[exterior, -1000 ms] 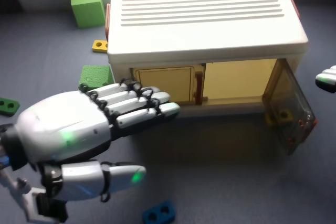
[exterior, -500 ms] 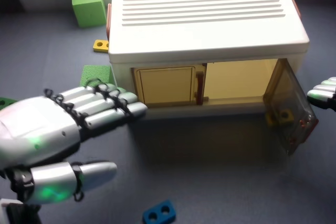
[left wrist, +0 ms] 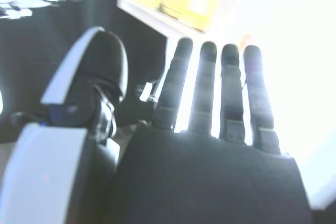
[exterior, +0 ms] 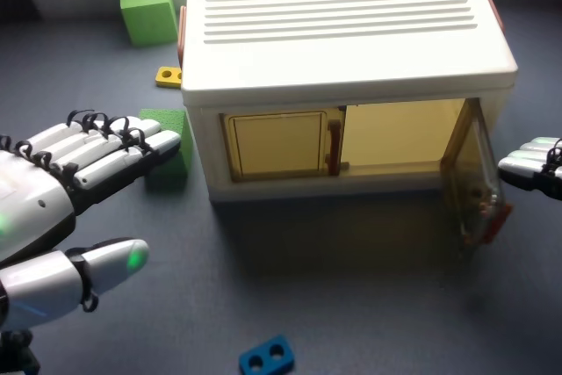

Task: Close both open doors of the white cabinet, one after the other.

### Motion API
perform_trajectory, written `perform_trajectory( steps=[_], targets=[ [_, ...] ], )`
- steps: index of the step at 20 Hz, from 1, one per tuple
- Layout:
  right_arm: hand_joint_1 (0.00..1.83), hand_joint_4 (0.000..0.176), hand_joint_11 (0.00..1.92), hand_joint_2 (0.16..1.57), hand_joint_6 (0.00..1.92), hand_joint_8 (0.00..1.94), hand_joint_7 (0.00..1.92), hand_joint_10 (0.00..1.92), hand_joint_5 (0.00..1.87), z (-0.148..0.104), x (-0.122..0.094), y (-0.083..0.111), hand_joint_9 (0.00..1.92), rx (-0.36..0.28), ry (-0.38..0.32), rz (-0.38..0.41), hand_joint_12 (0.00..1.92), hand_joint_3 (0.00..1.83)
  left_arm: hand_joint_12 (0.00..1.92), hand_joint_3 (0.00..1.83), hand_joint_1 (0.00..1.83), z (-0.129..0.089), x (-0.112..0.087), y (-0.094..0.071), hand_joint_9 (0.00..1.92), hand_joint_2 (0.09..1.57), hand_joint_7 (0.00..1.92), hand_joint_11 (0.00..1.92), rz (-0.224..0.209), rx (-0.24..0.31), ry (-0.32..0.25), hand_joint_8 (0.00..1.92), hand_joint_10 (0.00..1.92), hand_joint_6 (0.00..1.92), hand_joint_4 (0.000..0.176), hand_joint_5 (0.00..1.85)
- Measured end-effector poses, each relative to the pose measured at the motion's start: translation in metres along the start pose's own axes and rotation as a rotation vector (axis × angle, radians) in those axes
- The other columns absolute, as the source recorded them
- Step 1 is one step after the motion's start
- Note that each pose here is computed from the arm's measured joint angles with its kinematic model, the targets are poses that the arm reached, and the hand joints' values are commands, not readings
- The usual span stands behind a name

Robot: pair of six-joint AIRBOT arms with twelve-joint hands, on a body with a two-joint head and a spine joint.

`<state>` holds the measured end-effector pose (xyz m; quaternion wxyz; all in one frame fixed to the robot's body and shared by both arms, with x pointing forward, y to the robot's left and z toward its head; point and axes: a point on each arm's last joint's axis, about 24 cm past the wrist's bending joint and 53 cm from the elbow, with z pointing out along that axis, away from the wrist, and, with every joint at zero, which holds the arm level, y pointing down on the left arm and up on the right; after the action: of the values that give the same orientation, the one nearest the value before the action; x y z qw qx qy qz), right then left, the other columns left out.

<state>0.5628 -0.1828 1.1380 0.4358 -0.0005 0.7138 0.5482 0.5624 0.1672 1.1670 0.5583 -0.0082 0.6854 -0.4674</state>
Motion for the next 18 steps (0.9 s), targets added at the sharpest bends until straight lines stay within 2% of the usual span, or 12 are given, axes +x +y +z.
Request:
perform_trajectory(
  steps=[3, 5, 8, 9, 13, 14, 16, 17, 18],
  targets=[
    [0.04, 0.0, 0.0, 1.47, 0.0, 0.0, 0.0, 0.0, 0.0, 0.004, 0.001, 0.004, 0.0, -0.018, -0.003, 0.003, 0.0, 0.0, 0.13, 0.0, 0.0, -0.005, -0.004, -0.002, 0.01, 1.47, 0.0, 0.0, 0.003, 0.005, -0.024, 0.0, 0.0, 0.0, 0.0, 0.01],
    [0.1, 0.0, 0.0, 1.46, 0.0, 0.0, 0.0, 0.0, 0.01, 0.007, 0.003, 0.006, 0.0, -0.03, -0.001, 0.006, 0.0, 0.0, 0.18, 0.0, 0.0, -0.008, -0.01, -0.001, 0.03, 1.44, 0.02, 0.0, 0.001, 0.004, -0.048, 0.0, 0.0, 0.0, 0.0, 0.01],
    [0.03, 0.0, 0.0, 1.46, 0.0, 0.0, 0.0, 0.0, 0.0, 0.014, 0.006, 0.01, 0.0, -0.054, 0.012, -0.004, 0.0, 0.0, 0.17, 0.0, 0.0, -0.013, -0.014, 0.001, 0.0, 1.41, 0.0, 0.0, 0.007, -0.007, -0.063, 0.0, 0.0, 0.0, 0.0, 0.0],
    [0.04, 0.0, 0.0, 1.47, 0.0, 0.0, 0.0, 0.0, 0.0, 0.017, 0.007, 0.013, 0.0, -0.067, 0.015, -0.008, 0.0, 0.01, 0.31, 0.0, 0.0, -0.014, -0.015, 0.003, 0.03, 1.4, 0.02, 0.0, 0.005, -0.011, -0.068, 0.0, 0.0, 0.0, 0.0, 0.01],
    [0.0, 0.0, 0.0, 1.48, 0.0, 0.0, 0.0, 0.0, 0.0, 0.025, 0.01, 0.012, 0.0, -0.072, 0.023, -0.009, 0.0, 0.01, 0.28, 0.0, 0.0, -0.016, -0.017, 0.002, 0.01, 1.41, 0.0, 0.0, 0.002, -0.012, -0.078, 0.0, 0.0, 0.0, 0.0, 0.0],
    [0.0, 0.0, 0.0, 1.48, 0.0, 0.0, 0.0, 0.0, 0.0, 0.028, 0.012, 0.014, 0.0, -0.082, 0.025, -0.01, 0.0, 0.01, 0.38, 0.0, 0.0, -0.016, -0.016, 0.001, 0.05, 1.41, 0.03, 0.0, 0.004, -0.007, -0.078, 0.0, 0.01, 0.0, 0.0, 0.03],
    [0.0, 0.0, 0.0, 1.48, 0.0, 0.0, 0.0, 0.0, 0.0, 0.03, 0.014, 0.015, 0.0, -0.091, 0.029, -0.006, 0.0, 0.01, 0.42, 0.0, 0.0, -0.016, -0.016, 0.001, 0.06, 1.41, 0.04, 0.0, 0.004, -0.006, -0.077, 0.0, 0.0, 0.0, 0.0, 0.03],
    [0.0, 0.0, 0.0, 1.49, 0.0, 0.0, 0.0, 0.0, 0.0, 0.032, 0.015, 0.015, 0.0, -0.094, 0.031, -0.004, 0.0, 0.01, 0.42, 0.0, 0.0, -0.017, -0.016, 0.001, 0.06, 1.41, 0.04, 0.0, 0.003, -0.009, -0.078, 0.0, 0.0, 0.0, 0.0, 0.03],
    [0.0, 0.0, 0.0, 1.49, 0.0, 0.0, 0.0, 0.0, 0.0, 0.034, 0.016, 0.014, 0.0, -0.095, 0.032, -0.001, 0.0, 0.01, 0.32, 0.0, 0.0, -0.017, -0.016, 0.003, 0.04, 1.42, 0.02, 0.0, 0.003, -0.014, -0.077, 0.0, 0.01, 0.0, 0.0, 0.02]
  ],
)
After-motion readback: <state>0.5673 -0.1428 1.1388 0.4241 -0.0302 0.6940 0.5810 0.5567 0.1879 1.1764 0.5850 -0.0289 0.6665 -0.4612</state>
